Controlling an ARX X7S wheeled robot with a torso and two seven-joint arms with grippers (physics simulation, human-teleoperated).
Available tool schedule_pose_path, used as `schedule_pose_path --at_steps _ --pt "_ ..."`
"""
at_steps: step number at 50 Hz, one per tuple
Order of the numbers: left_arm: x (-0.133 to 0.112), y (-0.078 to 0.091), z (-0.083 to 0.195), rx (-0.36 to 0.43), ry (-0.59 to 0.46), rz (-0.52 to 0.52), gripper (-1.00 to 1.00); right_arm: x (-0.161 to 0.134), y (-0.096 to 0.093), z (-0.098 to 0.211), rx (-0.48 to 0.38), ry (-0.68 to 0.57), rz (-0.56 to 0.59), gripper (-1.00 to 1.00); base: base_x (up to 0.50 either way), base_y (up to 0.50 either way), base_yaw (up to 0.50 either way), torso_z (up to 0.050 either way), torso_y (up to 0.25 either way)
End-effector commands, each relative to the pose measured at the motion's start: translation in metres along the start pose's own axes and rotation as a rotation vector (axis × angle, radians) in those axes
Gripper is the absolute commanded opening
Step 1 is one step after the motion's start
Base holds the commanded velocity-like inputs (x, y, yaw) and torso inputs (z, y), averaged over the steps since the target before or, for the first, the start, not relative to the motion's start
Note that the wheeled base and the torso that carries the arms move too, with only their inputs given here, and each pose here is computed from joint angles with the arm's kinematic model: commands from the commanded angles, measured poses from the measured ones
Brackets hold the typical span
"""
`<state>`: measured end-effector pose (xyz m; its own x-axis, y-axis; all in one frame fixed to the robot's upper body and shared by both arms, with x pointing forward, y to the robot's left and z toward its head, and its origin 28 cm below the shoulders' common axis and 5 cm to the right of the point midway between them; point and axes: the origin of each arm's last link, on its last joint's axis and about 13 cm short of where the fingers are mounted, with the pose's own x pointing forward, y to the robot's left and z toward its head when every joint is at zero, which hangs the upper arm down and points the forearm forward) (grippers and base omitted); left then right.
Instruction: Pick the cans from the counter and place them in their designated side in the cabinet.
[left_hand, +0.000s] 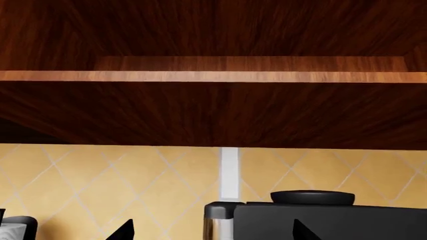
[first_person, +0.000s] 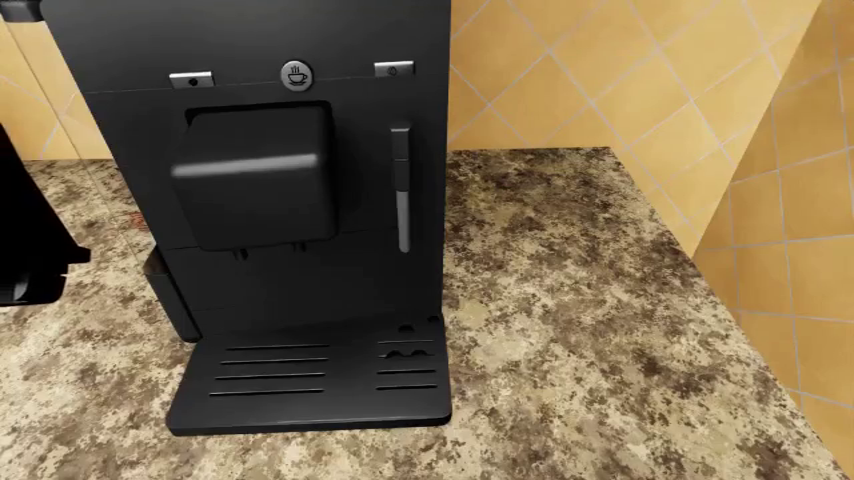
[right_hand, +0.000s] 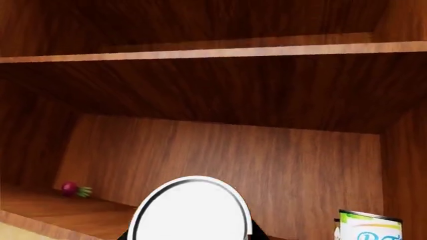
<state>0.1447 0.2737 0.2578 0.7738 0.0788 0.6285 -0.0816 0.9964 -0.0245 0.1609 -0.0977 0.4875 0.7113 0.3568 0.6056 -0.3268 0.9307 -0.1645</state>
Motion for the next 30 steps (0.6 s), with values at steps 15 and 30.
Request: schedule_pose_path --at_steps 15,30 --pt "0.001 -0.002 0.000 -0.003 0.003 -0.011 1.00 0.065 -0.011 0.042 -0.017 -0.088 -0.092 -1.00 0.00 0.00 0.00 0.000 0.000" --pt "0.000 0.000 -0.005 -0.006 0.013 -0.008 1.00 0.130 -0.012 0.039 0.028 0.115 -0.183 -1.00 0.00 0.00 0.00 0.000 0.001"
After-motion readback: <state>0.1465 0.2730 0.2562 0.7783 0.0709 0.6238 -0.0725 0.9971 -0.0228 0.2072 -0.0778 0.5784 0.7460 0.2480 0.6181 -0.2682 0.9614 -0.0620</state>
